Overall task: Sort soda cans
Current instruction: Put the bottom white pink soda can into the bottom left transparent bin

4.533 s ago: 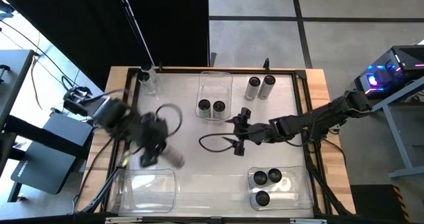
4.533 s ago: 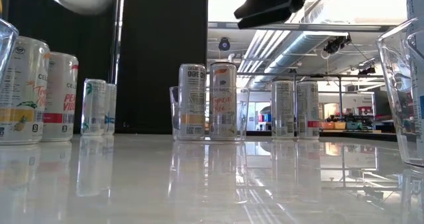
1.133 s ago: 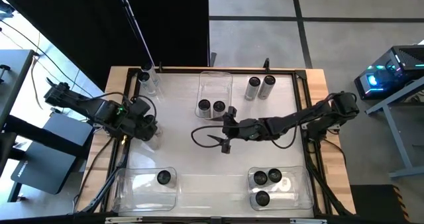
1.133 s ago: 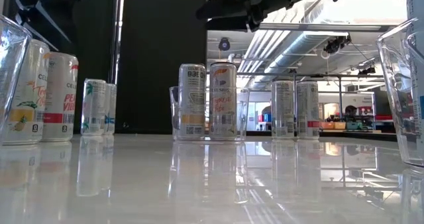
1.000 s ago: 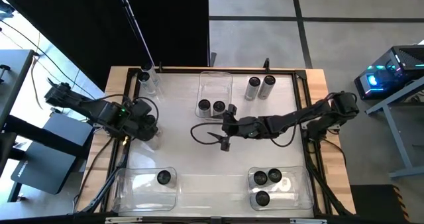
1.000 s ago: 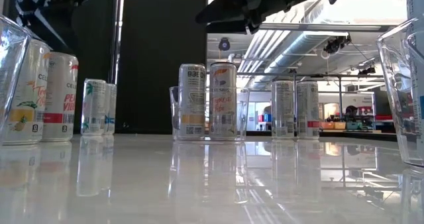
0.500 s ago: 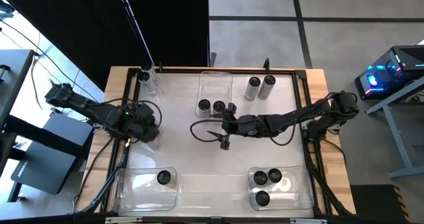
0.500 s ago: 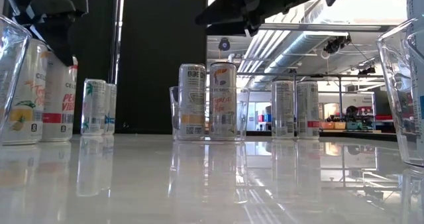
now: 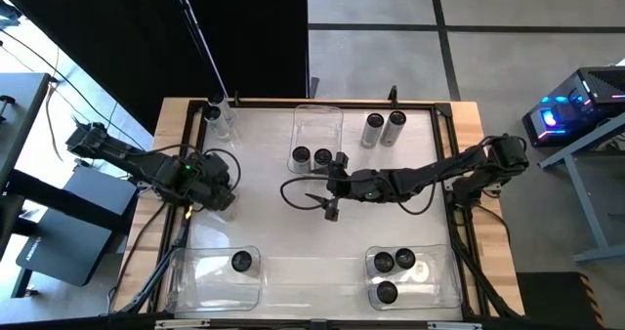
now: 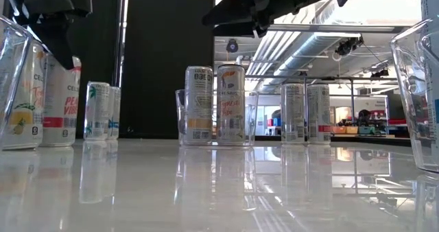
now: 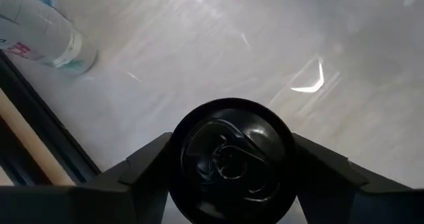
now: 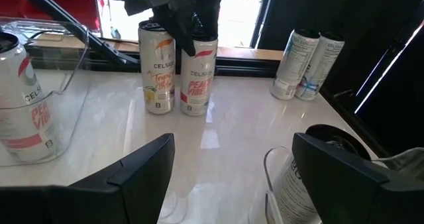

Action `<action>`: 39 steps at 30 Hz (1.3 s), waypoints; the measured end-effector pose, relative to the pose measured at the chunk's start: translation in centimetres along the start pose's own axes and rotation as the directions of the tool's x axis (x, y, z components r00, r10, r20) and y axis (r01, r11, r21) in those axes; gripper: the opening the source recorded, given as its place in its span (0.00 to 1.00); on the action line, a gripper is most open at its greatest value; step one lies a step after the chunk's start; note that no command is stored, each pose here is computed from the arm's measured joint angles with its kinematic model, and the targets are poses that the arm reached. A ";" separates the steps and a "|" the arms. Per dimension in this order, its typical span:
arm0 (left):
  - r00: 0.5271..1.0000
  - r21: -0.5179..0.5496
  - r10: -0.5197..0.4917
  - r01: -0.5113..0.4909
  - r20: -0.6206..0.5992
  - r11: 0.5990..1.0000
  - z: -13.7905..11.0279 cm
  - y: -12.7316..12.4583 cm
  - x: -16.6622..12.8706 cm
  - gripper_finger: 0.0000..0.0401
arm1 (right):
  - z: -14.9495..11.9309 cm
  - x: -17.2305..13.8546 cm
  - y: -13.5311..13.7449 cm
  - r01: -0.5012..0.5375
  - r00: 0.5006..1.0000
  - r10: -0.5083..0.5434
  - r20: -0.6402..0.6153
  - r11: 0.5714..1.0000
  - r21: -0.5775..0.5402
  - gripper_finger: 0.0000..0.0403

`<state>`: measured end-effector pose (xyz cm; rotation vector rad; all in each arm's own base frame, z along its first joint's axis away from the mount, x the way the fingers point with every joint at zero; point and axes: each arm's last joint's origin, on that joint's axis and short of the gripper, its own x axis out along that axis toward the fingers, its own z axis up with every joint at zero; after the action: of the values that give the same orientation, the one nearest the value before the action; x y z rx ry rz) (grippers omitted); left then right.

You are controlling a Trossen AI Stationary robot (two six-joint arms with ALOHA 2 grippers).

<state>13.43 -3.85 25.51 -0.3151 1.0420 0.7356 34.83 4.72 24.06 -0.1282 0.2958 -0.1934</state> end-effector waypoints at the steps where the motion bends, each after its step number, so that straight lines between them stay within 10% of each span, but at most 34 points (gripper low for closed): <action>1: 1.000 0.013 -0.008 0.008 -0.005 1.000 0.1 0.0 -0.2 0.62 | 0.0 0.0 0.0 0.000 1.000 0.000 0.000 1.000 0.000 0.75; 8: 0.977 0.107 -0.191 0.180 0.098 0.978 2.3 -1.3 -2.6 0.62 | 0.2 -0.3 0.2 0.006 1.000 -0.006 0.006 1.000 -0.002 0.75; 17: 0.855 0.309 -0.489 0.424 0.173 0.851 4.8 -7.7 -1.7 0.62 | 0.4 -1.2 2.3 -0.132 0.991 0.132 0.018 0.991 0.032 0.75; 39: 0.822 0.393 -0.555 0.472 0.128 0.789 4.6 -14.8 3.2 0.71 | -0.4 -1.9 5.9 -0.243 0.970 0.243 0.012 0.965 0.102 0.75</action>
<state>27.61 -10.68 23.48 -0.1867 0.7804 0.0763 33.94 10.79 23.32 0.0110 0.2990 0.0352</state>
